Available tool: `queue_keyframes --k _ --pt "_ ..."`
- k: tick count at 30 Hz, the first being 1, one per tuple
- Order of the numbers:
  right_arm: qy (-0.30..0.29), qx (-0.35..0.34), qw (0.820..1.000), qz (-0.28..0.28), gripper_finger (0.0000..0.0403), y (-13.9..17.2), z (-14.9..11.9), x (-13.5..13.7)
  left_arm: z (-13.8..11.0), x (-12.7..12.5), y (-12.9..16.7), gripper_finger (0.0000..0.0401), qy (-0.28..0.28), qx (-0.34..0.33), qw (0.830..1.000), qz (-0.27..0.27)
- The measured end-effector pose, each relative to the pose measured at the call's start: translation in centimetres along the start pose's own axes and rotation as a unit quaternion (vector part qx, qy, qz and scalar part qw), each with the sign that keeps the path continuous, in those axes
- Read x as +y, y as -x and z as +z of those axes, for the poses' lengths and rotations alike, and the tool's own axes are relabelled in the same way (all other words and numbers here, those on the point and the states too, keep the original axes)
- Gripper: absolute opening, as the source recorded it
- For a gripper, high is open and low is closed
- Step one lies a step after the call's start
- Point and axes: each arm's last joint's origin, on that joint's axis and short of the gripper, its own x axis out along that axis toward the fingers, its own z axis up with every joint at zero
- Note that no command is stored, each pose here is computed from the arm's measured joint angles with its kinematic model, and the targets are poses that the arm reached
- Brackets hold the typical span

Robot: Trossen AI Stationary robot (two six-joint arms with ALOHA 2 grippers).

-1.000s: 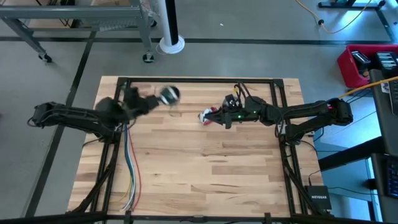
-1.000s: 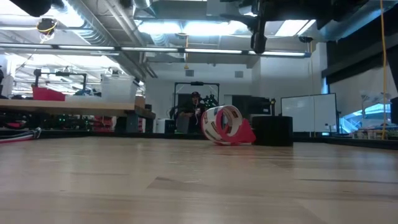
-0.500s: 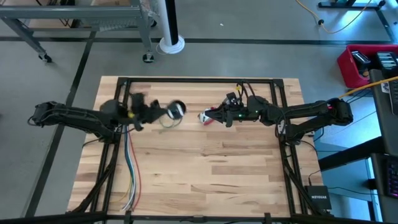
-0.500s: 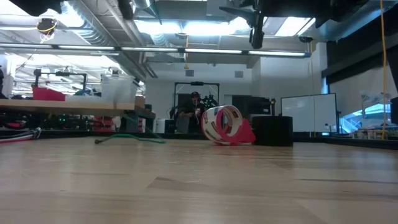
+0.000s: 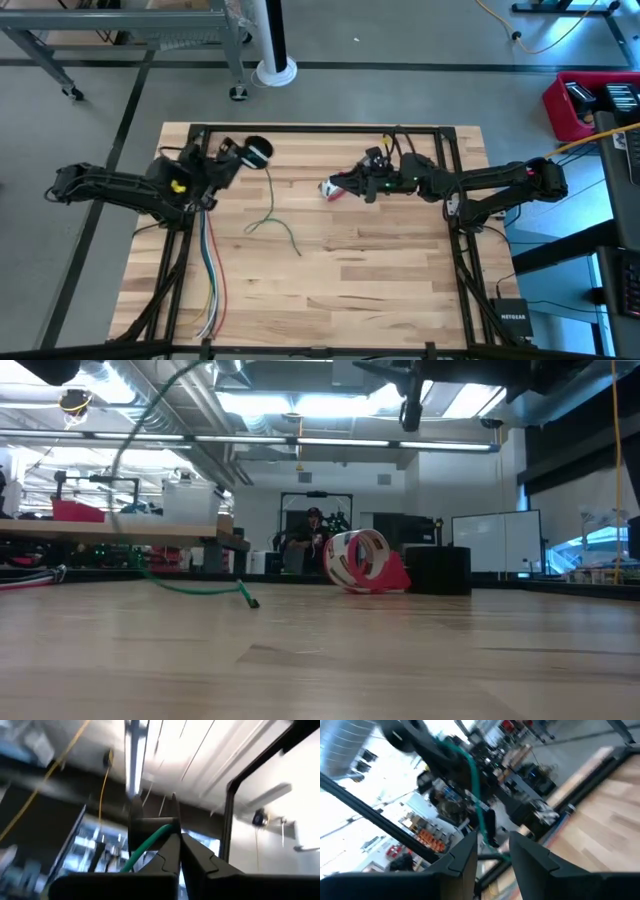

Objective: Coil cords
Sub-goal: Coil the green wire on the spool

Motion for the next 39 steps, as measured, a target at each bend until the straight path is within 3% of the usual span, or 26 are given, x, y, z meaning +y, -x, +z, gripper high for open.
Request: queue_keyframes --k 7,12,19,26,39 --pt "0.003 -0.072 0.997 -0.010 0.0117 0.1 0.8 0.3 -3.0 1.1 0.5 0.0000 0.037 0.149 0.986 0.069" --pt "-0.012 -0.077 0.997 -0.021 0.0117 -0.1 0.9 0.4 -3.6 1.2 0.8 0.0000 0.033 0.187 0.980 0.067" --pt "-0.008 -0.003 0.999 -0.048 0.0117 -1.4 2.6 2.5 -5.4 1.6 1.0 0.0000 0.044 0.259 0.964 0.047" --pt "0.000 0.057 0.995 -0.080 0.0117 -2.3 3.6 3.9 -6.4 1.8 1.0 0.0000 0.033 0.282 0.958 0.037" --pt "-0.016 0.132 0.987 -0.086 0.0117 -6.0 1.4 1.1 -7.1 2.0 1.1 0.0000 0.010 0.303 0.953 0.021"
